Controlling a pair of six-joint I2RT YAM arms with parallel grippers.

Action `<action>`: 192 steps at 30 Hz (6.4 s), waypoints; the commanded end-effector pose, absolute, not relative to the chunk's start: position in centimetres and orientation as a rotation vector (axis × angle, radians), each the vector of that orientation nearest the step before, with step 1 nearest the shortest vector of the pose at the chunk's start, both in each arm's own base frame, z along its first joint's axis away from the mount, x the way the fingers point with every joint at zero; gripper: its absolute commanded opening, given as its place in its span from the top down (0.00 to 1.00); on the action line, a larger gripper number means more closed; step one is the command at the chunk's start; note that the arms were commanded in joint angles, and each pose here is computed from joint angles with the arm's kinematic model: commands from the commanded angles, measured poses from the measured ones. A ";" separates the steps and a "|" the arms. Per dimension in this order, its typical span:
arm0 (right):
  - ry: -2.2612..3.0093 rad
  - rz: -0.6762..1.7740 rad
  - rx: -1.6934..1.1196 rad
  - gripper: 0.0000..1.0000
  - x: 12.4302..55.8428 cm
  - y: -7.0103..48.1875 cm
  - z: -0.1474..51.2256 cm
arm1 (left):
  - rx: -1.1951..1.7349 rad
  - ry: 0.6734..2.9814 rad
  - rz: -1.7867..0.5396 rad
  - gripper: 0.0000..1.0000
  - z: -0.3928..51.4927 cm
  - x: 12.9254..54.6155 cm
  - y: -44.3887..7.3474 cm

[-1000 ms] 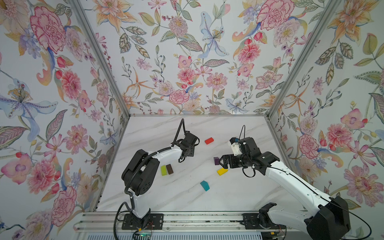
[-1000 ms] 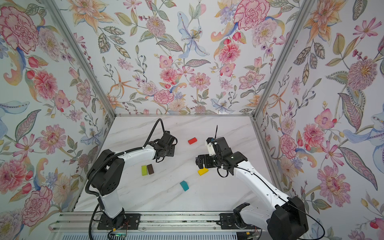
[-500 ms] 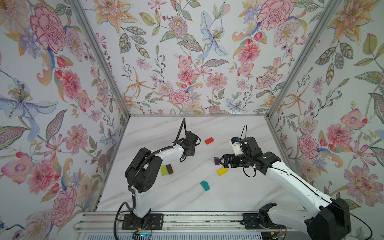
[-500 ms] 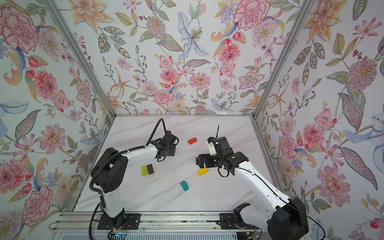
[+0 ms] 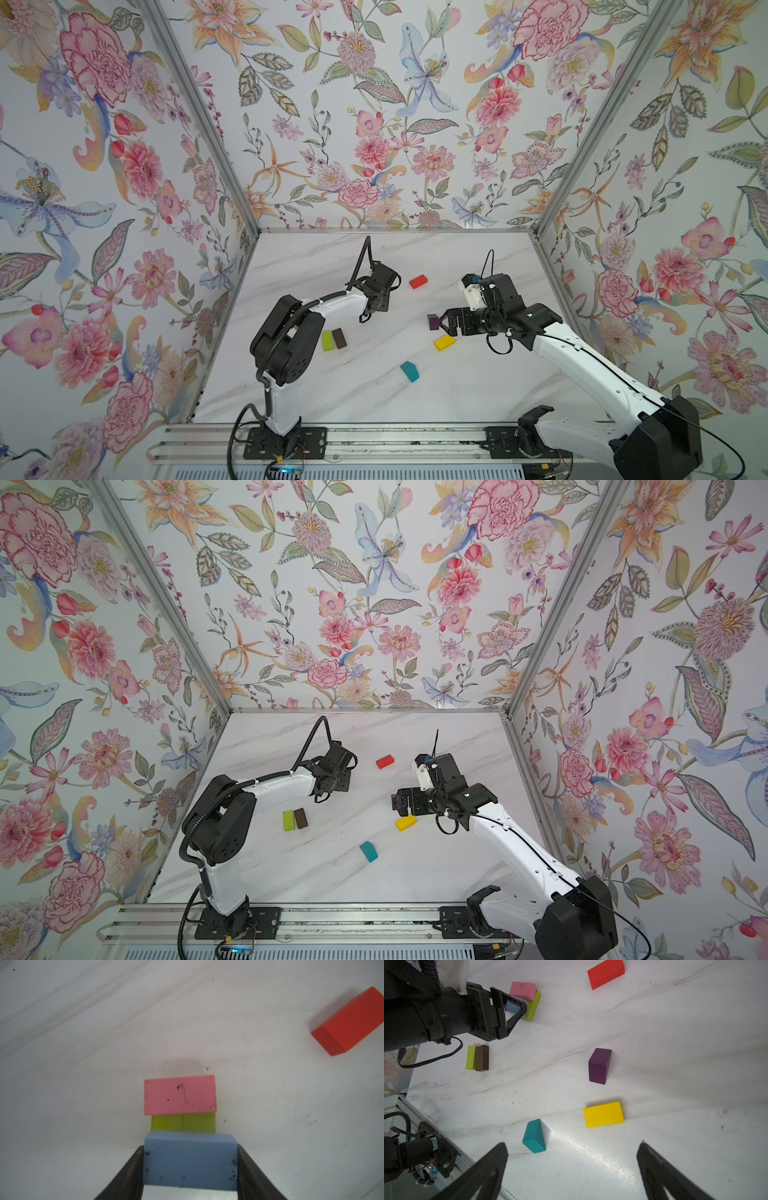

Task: Build the wood block tower

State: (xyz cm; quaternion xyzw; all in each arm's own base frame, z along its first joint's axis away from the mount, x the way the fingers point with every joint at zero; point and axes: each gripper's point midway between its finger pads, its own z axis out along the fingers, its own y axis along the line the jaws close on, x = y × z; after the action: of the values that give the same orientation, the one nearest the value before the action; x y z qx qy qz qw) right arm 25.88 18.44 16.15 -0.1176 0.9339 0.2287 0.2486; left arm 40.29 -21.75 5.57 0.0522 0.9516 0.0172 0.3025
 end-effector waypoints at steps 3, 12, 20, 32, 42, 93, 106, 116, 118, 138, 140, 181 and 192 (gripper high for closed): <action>2.555 0.631 -0.311 0.01 25.7 18.3 15.9 | 0.139 2.528 0.078 0.45 5.0 41.0 -21.1; 2.561 0.629 -0.311 0.01 25.8 18.3 15.7 | 0.137 2.532 0.075 0.45 4.8 41.3 -21.0; 2.565 0.627 -0.306 0.01 25.9 18.1 15.6 | 0.141 2.534 0.069 0.43 4.7 41.6 -21.1; 2.568 0.628 -0.304 0.01 25.9 18.1 15.5 | 0.141 2.536 0.067 0.43 4.7 41.9 -21.2; 2.569 0.629 -0.304 0.01 25.9 18.0 15.4 | 0.139 2.539 0.066 0.42 4.6 42.0 -21.3; 2.595 0.579 -0.266 0.01 26.4 17.8 14.7 | 0.026 2.288 0.039 0.23 16.7 36.3 -15.7; 2.667 0.464 -0.327 0.01 27.7 22.5 13.0 | 0.039 2.204 -0.122 0.01 15.5 30.2 -13.0; 2.706 0.359 -0.380 0.01 27.5 25.8 12.3 | 0.031 2.216 -0.143 0.01 12.4 27.8 -11.6; 2.709 0.329 -0.381 0.01 27.6 26.2 12.5 | 0.036 2.223 -0.153 0.01 11.6 27.3 -11.5; 2.693 0.145 -0.337 0.01 25.1 25.9 15.0 | 0.085 2.205 -0.402 0.01 9.4 24.5 -13.2; 2.695 0.124 -0.318 0.01 24.8 25.1 14.7 | 0.075 2.213 -0.421 0.01 9.3 24.3 -13.4; 2.688 0.032 -0.285 0.01 29.6 22.6 10.2 | 0.109 2.272 -0.369 0.01 8.7 27.9 -15.8; 2.690 0.068 -0.289 0.03 30.2 23.3 10.3 | 0.080 2.290 -0.315 0.01 7.8 28.2 -15.2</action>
State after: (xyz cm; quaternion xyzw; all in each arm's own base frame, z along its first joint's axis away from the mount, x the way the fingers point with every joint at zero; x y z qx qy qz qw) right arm 29.69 22.94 9.70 -0.1034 0.9715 0.0162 0.2126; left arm 27.77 -15.59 8.01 0.0321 0.9027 -0.1471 0.4030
